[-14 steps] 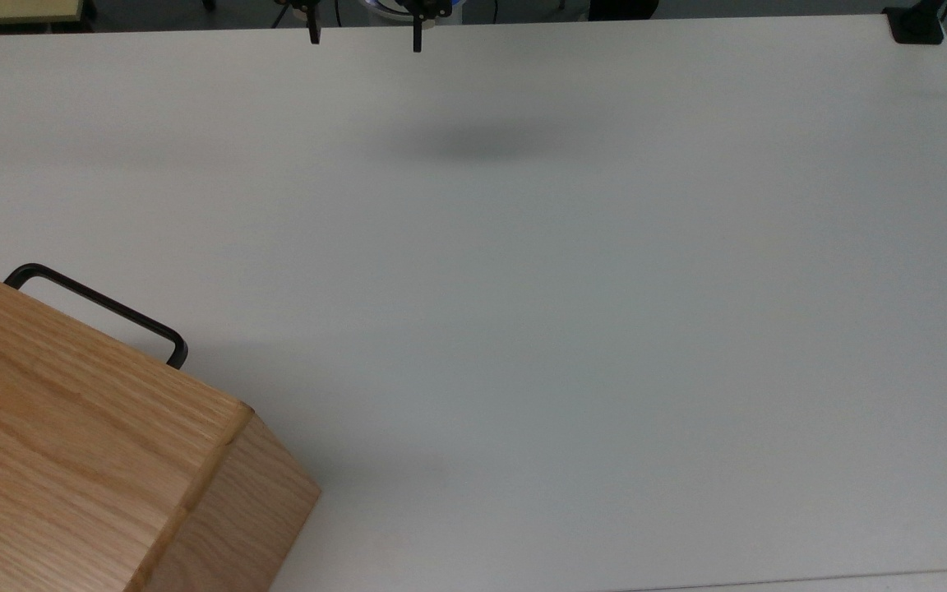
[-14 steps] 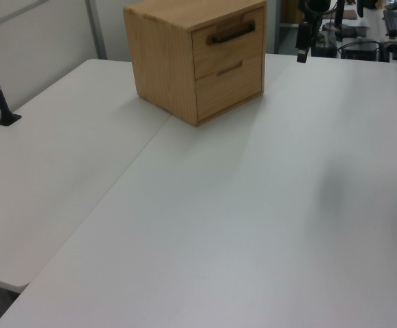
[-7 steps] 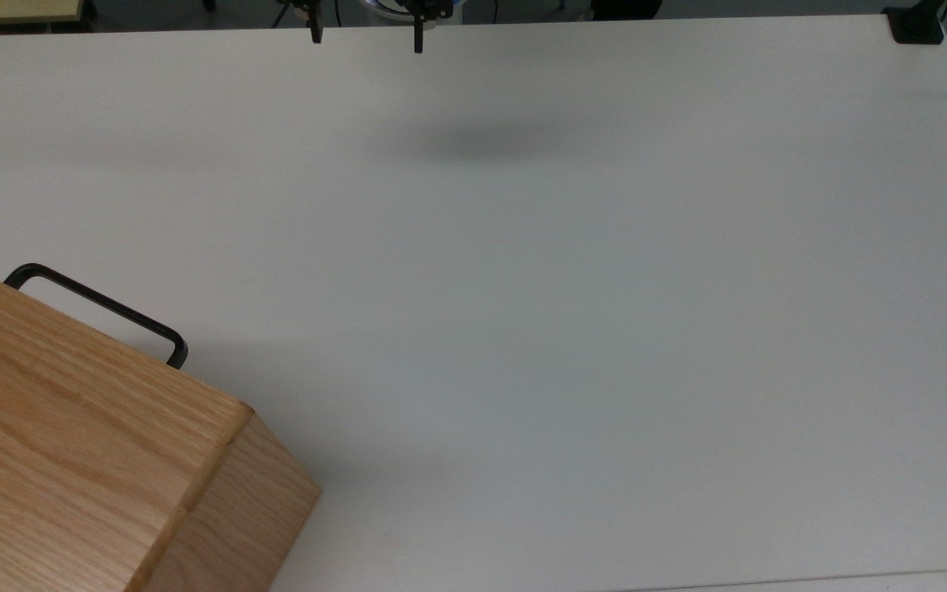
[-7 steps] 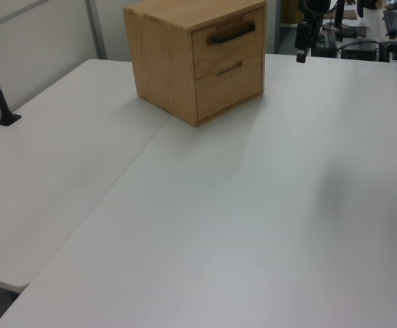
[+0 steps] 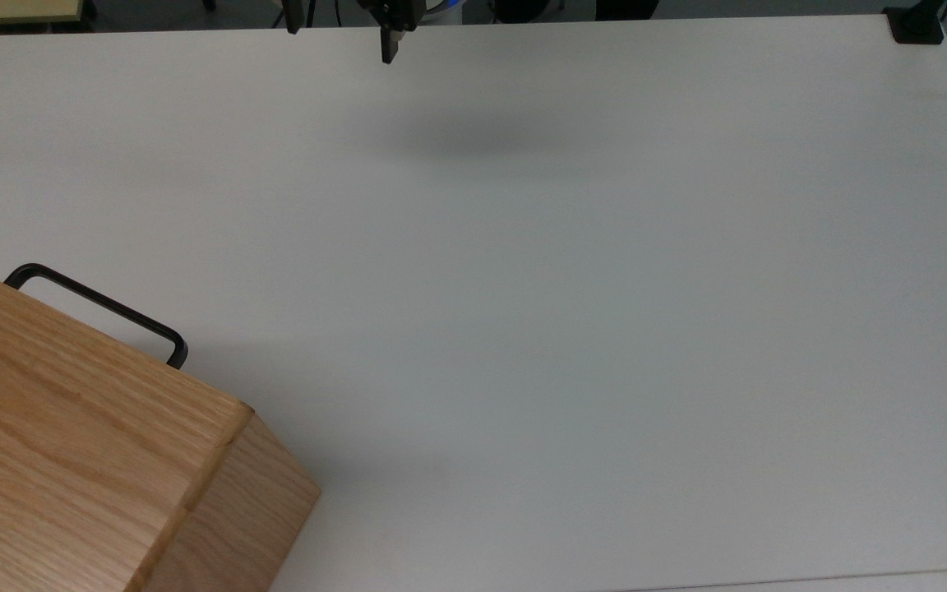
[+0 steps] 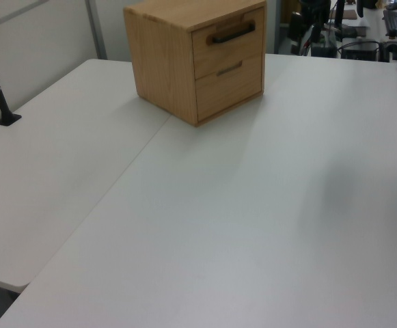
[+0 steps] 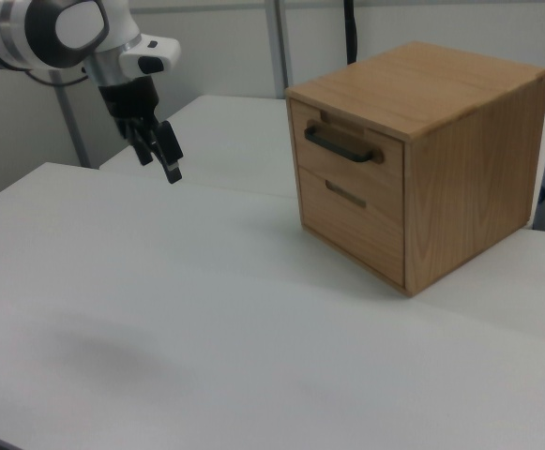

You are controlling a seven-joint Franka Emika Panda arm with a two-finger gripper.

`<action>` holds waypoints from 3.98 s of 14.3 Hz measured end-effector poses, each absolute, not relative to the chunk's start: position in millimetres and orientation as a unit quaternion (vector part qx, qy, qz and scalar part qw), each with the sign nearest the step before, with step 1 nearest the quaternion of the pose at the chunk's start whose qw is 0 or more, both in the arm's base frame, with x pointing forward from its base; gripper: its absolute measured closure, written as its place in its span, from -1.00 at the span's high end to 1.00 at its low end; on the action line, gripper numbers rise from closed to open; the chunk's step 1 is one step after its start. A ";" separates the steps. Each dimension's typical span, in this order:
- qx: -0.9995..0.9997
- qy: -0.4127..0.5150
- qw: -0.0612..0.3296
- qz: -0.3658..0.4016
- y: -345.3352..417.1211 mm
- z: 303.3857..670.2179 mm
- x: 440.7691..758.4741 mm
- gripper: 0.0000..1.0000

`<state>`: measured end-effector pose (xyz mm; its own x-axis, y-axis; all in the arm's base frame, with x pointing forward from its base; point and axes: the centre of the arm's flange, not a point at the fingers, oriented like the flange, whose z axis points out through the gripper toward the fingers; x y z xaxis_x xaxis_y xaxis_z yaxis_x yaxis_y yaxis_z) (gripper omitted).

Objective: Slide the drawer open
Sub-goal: 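Move the gripper down to the black handle of the upper drawer, then close the gripper around the black drawer handle, then pull the handle straight out, sliding the upper drawer out of the cabinet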

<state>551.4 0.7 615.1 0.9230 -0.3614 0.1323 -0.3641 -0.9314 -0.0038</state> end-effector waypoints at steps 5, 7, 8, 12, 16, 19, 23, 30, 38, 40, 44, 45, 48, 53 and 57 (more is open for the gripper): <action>0.844 -0.521 -0.063 0.111 0.3 618.6 572.2 1.00; 0.791 -0.592 -0.093 0.125 -10.8 617.6 582.4 0.95; 0.748 -0.638 -0.124 0.133 -34.2 616.3 591.1 0.95; 0.685 -0.692 -0.161 0.159 -98.0 616.4 624.2 0.90; 0.661 -0.703 -0.181 0.188 -111.8 611.0 660.9 0.94; 0.632 -0.708 -0.210 0.235 -133.0 609.0 675.1 0.66; 0.627 -0.716 -0.200 0.232 -149.3 581.4 686.5 -0.15; 0.621 -0.716 -0.202 0.246 -160.8 552.8 710.9 -0.15; 0.615 -0.724 -0.194 0.244 -166.0 538.3 719.1 -0.65; 0.614 -0.725 -0.194 0.244 -165.9 538.5 719.2 -0.65; 0.617 -0.723 -0.191 0.245 -164.0 539.4 719.0 -0.65; 0.620 -0.722 -0.188 0.242 -161.7 540.6 718.1 -0.65; 0.646 -0.719 -0.157 0.202 -151.8 549.3 701.9 -0.65; 0.686 -0.703 -0.119 0.145 -134.0 557.1 674.6 -0.65; 0.714 -0.687 -0.093 0.099 -116.0 561.0 658.8 -0.65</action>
<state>658.8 -116.0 561.0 0.0363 -0.9992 0.0148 -0.9624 -0.0390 -0.2687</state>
